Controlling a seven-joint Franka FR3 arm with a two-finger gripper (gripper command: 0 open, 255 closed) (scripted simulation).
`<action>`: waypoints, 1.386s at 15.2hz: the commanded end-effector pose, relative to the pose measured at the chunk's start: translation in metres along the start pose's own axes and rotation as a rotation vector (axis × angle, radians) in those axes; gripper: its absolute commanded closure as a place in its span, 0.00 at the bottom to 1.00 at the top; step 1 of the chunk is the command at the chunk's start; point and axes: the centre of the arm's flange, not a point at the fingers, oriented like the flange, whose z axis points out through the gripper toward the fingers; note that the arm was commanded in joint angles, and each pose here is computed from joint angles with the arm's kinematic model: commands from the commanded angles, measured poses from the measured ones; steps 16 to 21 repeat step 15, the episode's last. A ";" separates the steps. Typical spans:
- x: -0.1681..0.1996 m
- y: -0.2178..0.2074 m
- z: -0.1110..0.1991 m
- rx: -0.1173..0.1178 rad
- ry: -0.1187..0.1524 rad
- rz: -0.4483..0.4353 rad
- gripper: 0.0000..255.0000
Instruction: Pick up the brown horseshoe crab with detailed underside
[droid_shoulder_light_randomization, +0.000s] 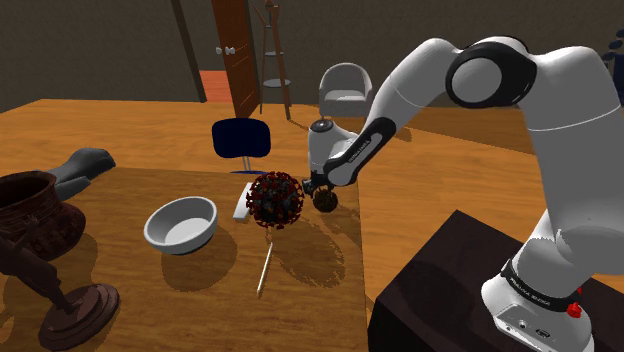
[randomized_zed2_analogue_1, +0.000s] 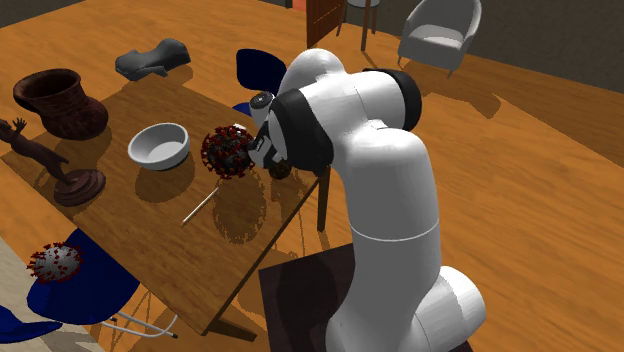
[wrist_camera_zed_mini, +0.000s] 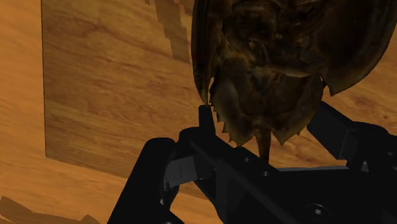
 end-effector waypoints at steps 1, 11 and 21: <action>0.001 0.000 -0.009 0.000 -0.001 0.000 1.00; 0.012 0.004 -0.060 0.000 -0.001 0.000 1.00; 0.015 0.005 -0.071 0.000 -0.001 0.000 1.00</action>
